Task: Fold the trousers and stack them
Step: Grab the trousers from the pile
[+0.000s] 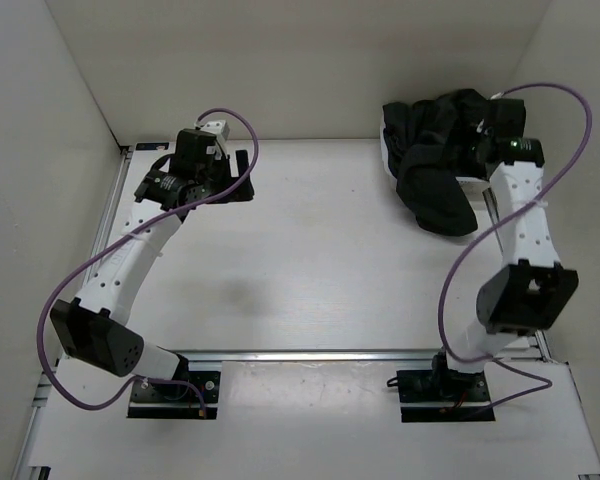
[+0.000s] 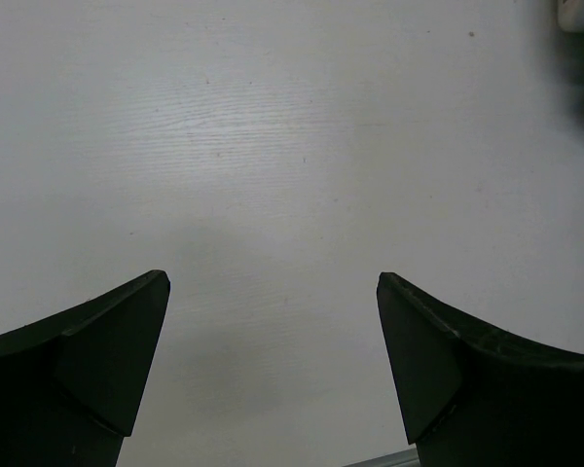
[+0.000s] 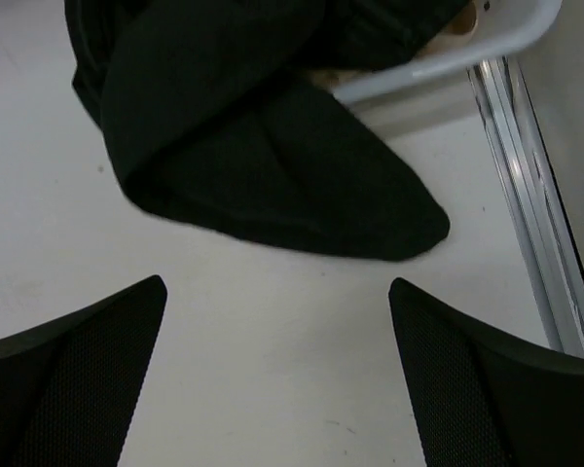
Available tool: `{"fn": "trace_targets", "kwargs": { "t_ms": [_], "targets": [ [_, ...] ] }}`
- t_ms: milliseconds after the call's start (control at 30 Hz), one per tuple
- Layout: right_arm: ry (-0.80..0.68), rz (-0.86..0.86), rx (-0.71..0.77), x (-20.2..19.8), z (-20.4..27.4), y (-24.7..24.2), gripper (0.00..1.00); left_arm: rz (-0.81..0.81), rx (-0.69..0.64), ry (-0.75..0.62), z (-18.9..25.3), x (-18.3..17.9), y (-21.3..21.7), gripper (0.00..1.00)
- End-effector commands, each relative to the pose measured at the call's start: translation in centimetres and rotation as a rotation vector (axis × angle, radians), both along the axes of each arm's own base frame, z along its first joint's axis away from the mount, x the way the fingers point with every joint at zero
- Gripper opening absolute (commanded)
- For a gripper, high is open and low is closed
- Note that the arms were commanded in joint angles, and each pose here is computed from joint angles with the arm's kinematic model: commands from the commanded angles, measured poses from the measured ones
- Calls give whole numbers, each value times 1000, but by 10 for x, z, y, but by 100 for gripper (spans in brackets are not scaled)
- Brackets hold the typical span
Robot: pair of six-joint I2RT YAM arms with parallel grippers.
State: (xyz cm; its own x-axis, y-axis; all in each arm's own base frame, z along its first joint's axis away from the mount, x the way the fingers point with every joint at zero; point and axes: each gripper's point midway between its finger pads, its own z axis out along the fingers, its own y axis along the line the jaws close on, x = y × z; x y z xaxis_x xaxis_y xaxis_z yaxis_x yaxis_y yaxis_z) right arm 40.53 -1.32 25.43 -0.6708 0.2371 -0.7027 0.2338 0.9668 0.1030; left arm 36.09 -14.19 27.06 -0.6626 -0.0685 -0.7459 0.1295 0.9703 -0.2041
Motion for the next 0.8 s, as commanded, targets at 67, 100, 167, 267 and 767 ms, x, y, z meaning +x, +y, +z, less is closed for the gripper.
{"fn": "trace_targets", "kwargs": {
  "t_ms": [67, 100, 167, 267, 767],
  "targets": [
    [-13, 33, 169, 87, -5, 1, 100, 7, -13, -8, 2, 8, -5, 100],
    [-1, 38, 177, 97, -10, 1, 100, 7, -14, -8, 2, 8, -5, 100],
    [28, 47, 218, 121, -26, 6, 100, 7, -10, 1, -2, 10, -5, 100],
    [57, 12, 257, 146, -57, -3, 100, 15, -4, -2, -1, 13, -4, 100],
    [-534, 204, 260, 142, 175, 31, 0, 28, -28, 4, 3, 21, -10, 100]
  ]
}}
